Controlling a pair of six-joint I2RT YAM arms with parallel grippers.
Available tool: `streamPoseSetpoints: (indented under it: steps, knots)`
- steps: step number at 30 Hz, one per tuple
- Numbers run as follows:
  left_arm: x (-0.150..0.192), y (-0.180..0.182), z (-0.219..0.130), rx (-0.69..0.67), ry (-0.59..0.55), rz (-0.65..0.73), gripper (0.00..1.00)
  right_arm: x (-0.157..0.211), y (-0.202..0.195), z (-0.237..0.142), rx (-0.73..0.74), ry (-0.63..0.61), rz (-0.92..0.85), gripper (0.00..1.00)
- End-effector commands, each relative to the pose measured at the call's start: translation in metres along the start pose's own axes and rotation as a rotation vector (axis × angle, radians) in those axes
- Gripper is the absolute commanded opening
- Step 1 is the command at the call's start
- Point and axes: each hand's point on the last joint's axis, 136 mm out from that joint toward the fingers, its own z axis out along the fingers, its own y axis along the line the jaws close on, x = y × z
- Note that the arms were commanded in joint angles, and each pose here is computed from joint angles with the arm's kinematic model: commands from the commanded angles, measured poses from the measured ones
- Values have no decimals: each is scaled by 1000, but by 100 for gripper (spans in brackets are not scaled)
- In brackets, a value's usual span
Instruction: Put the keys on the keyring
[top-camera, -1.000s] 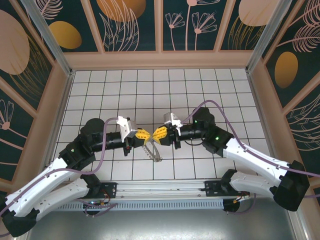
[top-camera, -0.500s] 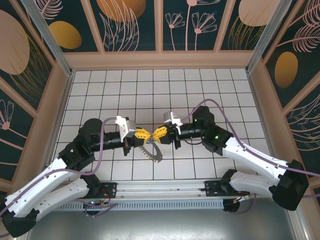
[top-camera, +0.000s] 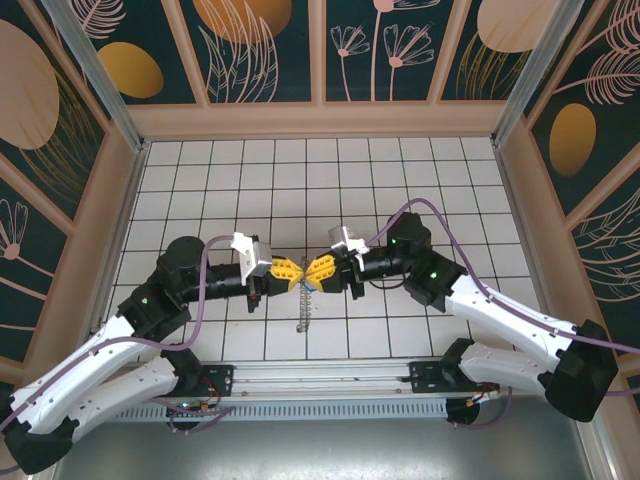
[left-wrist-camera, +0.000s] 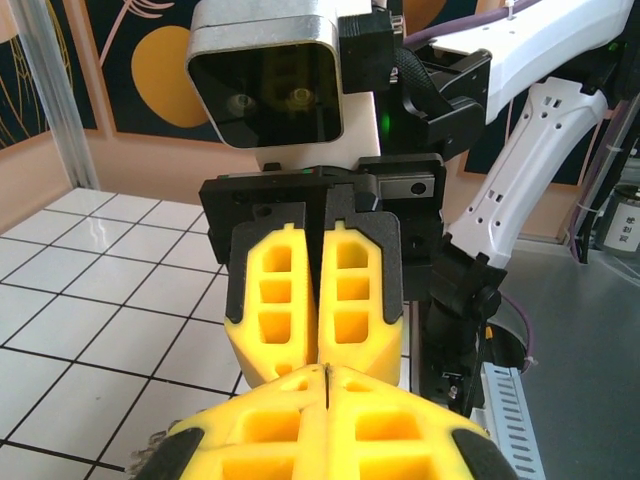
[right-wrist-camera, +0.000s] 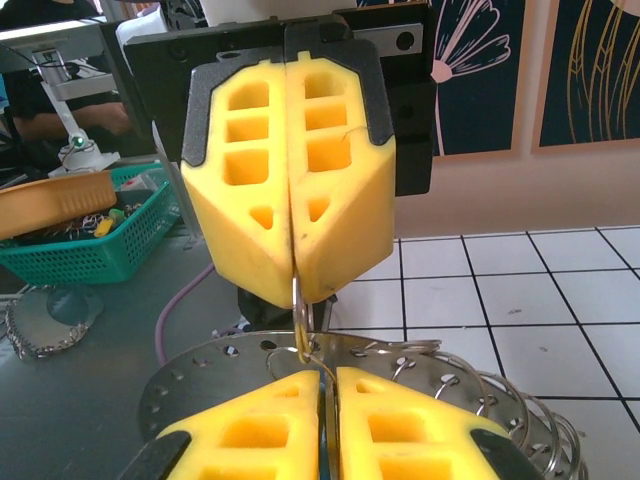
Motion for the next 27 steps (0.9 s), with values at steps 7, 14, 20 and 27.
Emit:
streamPoseSetpoints:
  steps: [7,14,20,27]
  knots:
    - [-24,-13,-2,72,-76,27,0,-8,-2,3,1,-22,-22,8]
    - [-29,-13,-5,57,-83,36,0,-6,2,1,-8,-24,-20,15]
    - [-28,-14,-6,58,-81,35,0,0,14,-7,-25,-35,-16,37]
    - [-31,-14,-6,61,-85,40,0,9,15,-3,-46,-16,9,47]
